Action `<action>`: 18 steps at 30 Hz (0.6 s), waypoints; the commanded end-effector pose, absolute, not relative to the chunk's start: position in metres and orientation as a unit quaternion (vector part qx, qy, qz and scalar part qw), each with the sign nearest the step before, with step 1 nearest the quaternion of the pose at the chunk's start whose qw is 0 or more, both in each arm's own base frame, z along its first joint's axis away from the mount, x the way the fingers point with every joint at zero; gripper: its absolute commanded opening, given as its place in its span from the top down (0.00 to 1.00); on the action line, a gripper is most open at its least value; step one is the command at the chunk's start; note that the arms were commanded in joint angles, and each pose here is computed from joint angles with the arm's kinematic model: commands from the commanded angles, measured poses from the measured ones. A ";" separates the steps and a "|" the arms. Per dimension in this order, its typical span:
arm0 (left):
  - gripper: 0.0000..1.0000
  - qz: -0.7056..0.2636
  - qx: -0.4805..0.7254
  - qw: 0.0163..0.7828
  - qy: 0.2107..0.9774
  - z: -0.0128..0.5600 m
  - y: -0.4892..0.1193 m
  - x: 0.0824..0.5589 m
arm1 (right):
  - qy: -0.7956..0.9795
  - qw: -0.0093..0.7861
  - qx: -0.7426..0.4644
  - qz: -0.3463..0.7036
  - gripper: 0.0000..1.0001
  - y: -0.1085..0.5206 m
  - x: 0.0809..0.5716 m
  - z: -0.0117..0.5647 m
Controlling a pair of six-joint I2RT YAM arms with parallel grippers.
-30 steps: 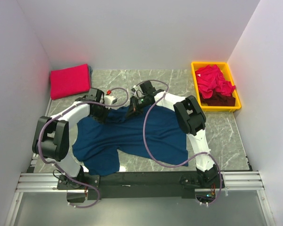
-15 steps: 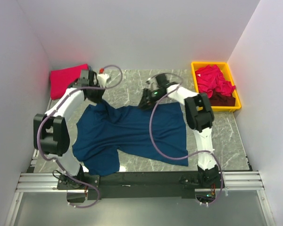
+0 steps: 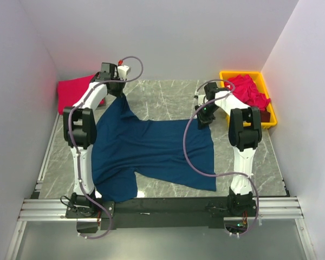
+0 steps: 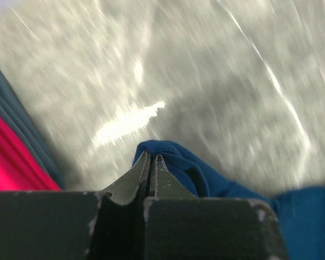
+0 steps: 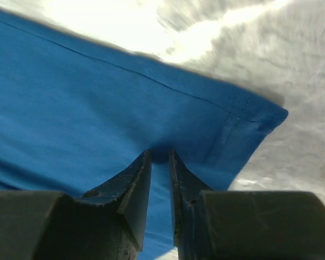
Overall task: Fold and stack the t-shirts
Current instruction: Flatten the tshirt out
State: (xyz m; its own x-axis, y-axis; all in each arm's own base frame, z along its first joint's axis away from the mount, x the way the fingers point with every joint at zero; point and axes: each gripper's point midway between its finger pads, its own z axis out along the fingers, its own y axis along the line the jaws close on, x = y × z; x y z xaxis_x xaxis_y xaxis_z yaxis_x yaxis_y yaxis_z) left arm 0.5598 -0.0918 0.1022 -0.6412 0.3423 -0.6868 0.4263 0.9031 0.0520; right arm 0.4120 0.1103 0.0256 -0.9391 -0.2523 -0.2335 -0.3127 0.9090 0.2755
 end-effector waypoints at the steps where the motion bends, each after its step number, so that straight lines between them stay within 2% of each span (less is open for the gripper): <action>1: 0.99 -0.046 0.177 0.425 0.887 0.130 -0.085 0.602 | 0.976 0.088 -0.184 0.076 0.73 0.085 0.415 0.016; 6: 0.97 -0.037 0.137 0.450 0.882 0.123 -0.076 0.626 | 0.977 0.110 -0.177 0.032 0.73 0.075 0.444 0.009; 7: 0.85 -0.035 0.126 0.454 0.881 0.123 -0.070 0.630 | 0.976 0.124 -0.176 0.023 0.73 0.073 0.455 0.014; 9: 0.72 -0.049 0.102 0.459 0.881 0.126 -0.064 0.637 | 0.975 0.136 -0.175 -0.007 0.73 0.064 0.467 0.017; 10: 0.61 -0.052 0.087 0.460 0.882 0.129 -0.052 0.638 | 0.974 0.143 -0.172 -0.015 0.73 0.062 0.470 0.020; 12: 0.56 -0.101 0.078 0.459 0.879 0.144 -0.054 0.629 | 0.972 0.154 -0.174 -0.028 0.73 0.058 0.474 0.025; 13: 0.47 -0.115 0.078 0.459 0.878 0.147 -0.048 0.622 | 0.971 0.162 -0.175 -0.024 0.72 0.060 0.475 0.032; 18: 0.44 -0.172 0.073 0.428 0.884 0.158 -0.055 0.563 | 0.964 0.203 -0.171 0.019 0.68 0.076 0.479 0.059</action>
State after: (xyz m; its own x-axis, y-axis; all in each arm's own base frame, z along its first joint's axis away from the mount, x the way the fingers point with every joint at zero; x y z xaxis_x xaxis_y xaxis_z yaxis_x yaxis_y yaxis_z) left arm 0.5847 -0.0365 0.0965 -0.6784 0.0316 -0.7340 0.2085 0.9663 -0.1510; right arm 0.4601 0.0712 0.0198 -0.9042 -0.3315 -0.2693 -0.3382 0.9408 -0.0226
